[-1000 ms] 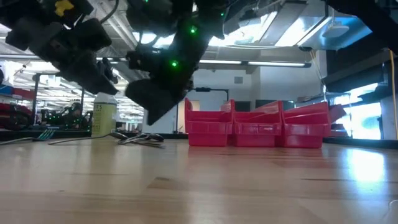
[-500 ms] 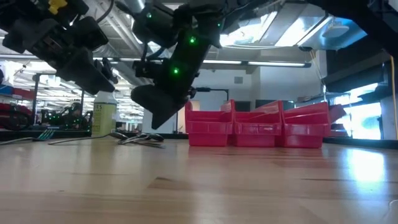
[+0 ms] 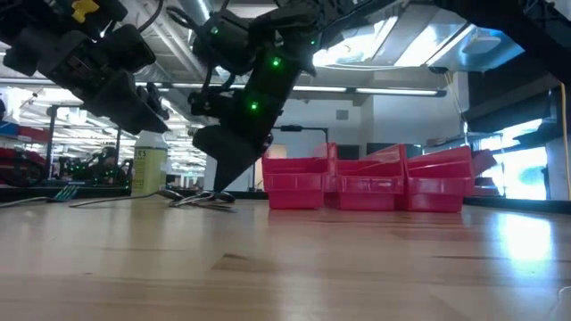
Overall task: Sort silverware
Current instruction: Adjust the left red silverware bin
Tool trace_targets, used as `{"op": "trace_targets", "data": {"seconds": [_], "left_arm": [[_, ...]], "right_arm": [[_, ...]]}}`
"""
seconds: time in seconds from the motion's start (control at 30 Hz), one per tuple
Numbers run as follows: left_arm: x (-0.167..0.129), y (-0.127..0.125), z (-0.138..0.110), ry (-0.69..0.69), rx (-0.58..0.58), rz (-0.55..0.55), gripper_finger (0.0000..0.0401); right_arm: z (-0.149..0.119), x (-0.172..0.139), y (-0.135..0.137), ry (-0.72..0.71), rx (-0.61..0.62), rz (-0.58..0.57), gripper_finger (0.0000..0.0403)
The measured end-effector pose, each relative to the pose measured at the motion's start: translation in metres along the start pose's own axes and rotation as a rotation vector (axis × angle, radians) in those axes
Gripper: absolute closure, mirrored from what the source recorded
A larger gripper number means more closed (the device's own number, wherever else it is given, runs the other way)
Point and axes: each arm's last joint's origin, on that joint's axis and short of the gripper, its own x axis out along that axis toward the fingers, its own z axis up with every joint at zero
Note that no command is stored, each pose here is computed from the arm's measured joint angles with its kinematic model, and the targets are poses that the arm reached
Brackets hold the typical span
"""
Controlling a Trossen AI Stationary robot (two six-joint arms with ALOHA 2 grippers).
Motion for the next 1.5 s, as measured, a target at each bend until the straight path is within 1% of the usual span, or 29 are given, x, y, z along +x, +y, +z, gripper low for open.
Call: {"op": "trace_targets", "data": {"seconds": [0.13, 0.23, 0.3, 0.83, 1.27, 1.4, 1.5], "left_arm": [[0.0, 0.0, 0.0, 0.0, 0.004, 0.004, 0.0401], [0.0, 0.0, 0.0, 0.0, 0.003, 0.005, 0.0401], [0.0, 0.0, 0.0, -0.001, 0.003, 0.005, 0.0401], [0.0, 0.0, 0.0, 0.0, -0.012, 0.009, 0.0401], [0.0, 0.001, 0.0, -0.001, -0.012, 0.026, 0.0401], [0.0, 0.001, 0.0, -0.001, -0.013, 0.027, 0.0401], [0.0, 0.001, 0.0, -0.002, -0.013, 0.031, 0.0401]], "right_arm": [[-0.005, 0.007, 0.013, 0.021, -0.099, 0.019, 0.0403], [-0.007, 0.007, 0.02, 0.033, -0.136, 0.013, 0.0403], [-0.008, 0.005, 0.025, 0.032, -0.144, -0.018, 0.0403], [-0.008, 0.005, 0.024, 0.038, -0.128, -0.032, 0.0403], [-0.01, 0.003, 0.032, 0.05, -0.136, -0.034, 0.0403], [-0.005, -0.003, 0.031, 0.058, -0.137, -0.033, 0.0403], [0.006, -0.015, 0.028, 0.054, -0.121, -0.034, 0.0403]]}}
